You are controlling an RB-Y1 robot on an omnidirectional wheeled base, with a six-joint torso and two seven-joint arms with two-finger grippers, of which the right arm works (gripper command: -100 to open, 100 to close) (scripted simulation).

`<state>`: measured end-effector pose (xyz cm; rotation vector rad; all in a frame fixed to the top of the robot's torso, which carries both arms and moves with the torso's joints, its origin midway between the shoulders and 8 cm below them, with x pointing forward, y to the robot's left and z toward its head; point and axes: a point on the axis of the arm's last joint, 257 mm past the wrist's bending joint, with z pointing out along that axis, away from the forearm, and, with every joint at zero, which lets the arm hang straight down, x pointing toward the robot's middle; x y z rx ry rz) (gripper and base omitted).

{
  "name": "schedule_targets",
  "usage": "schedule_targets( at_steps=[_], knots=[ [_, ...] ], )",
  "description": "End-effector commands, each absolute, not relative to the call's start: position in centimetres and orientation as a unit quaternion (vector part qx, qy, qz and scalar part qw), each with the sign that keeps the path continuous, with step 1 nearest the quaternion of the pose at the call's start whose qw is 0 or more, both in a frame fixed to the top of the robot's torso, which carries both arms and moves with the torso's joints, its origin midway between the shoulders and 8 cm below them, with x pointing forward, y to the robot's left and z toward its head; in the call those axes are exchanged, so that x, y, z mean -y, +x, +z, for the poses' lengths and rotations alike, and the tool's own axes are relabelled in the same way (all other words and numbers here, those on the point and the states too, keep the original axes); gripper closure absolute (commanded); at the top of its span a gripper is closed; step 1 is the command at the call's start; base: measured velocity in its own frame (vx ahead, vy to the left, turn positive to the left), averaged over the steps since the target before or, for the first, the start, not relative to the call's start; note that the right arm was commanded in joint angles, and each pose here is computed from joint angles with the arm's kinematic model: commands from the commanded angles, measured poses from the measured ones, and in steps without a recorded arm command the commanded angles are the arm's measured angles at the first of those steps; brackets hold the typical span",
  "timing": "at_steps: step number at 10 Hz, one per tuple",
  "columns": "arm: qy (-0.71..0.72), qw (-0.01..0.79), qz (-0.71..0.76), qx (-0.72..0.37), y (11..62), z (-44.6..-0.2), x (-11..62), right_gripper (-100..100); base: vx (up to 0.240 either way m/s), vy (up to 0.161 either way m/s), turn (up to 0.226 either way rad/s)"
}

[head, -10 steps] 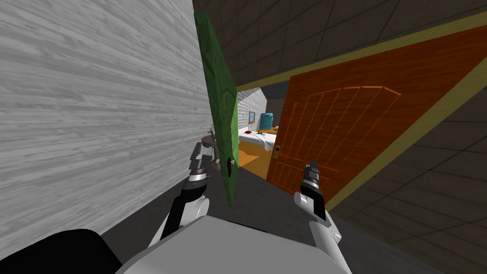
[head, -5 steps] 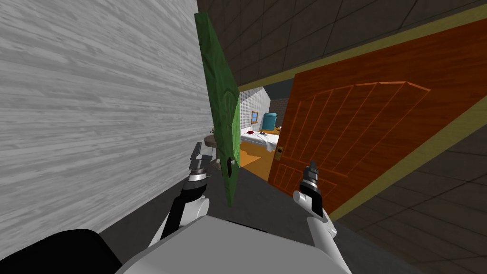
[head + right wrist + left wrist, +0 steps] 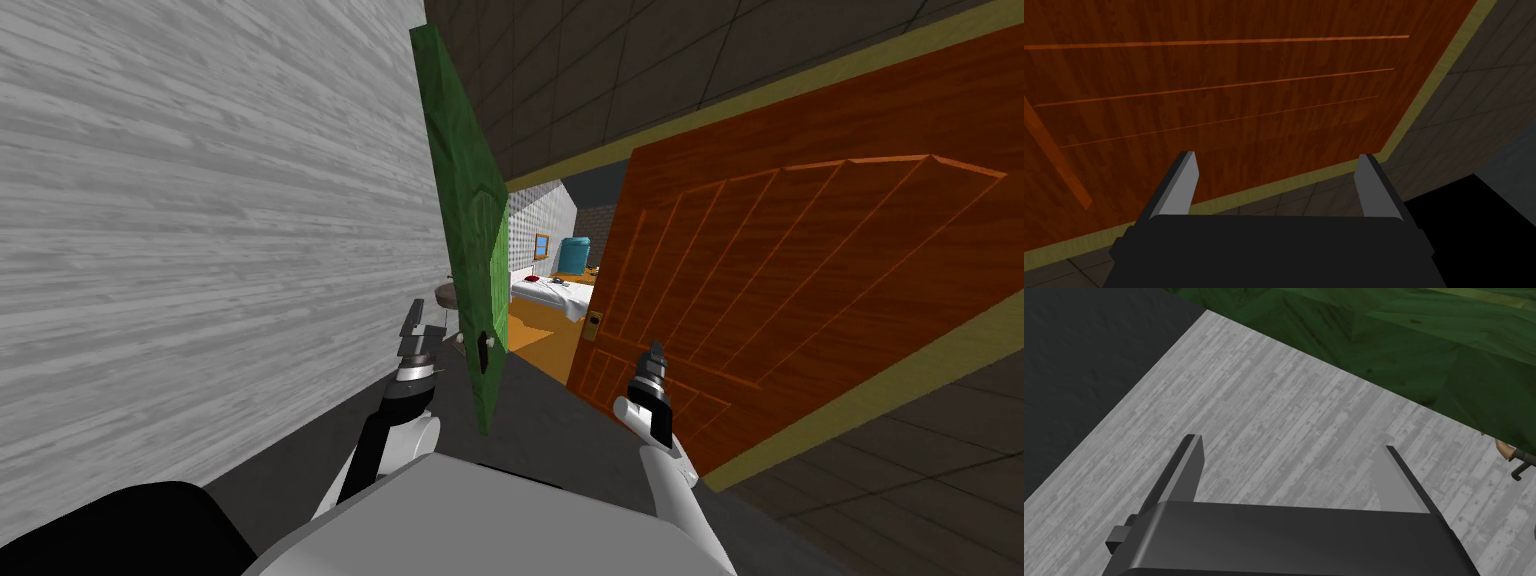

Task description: Pull the door open

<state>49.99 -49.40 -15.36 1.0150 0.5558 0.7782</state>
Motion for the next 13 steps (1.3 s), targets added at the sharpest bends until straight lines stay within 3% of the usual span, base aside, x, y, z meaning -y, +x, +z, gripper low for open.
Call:
schedule_targets(
  at_steps=[1,13],
  knots=[
    [0.477,0.763,0.352,-0.259,50.3,-16.4,49.6,-100,0.027,-0.042,0.075],
    [0.553,0.727,0.312,-0.263,52.8,-22.2,50.7,-100,0.027,-0.048,0.098]
  ],
)
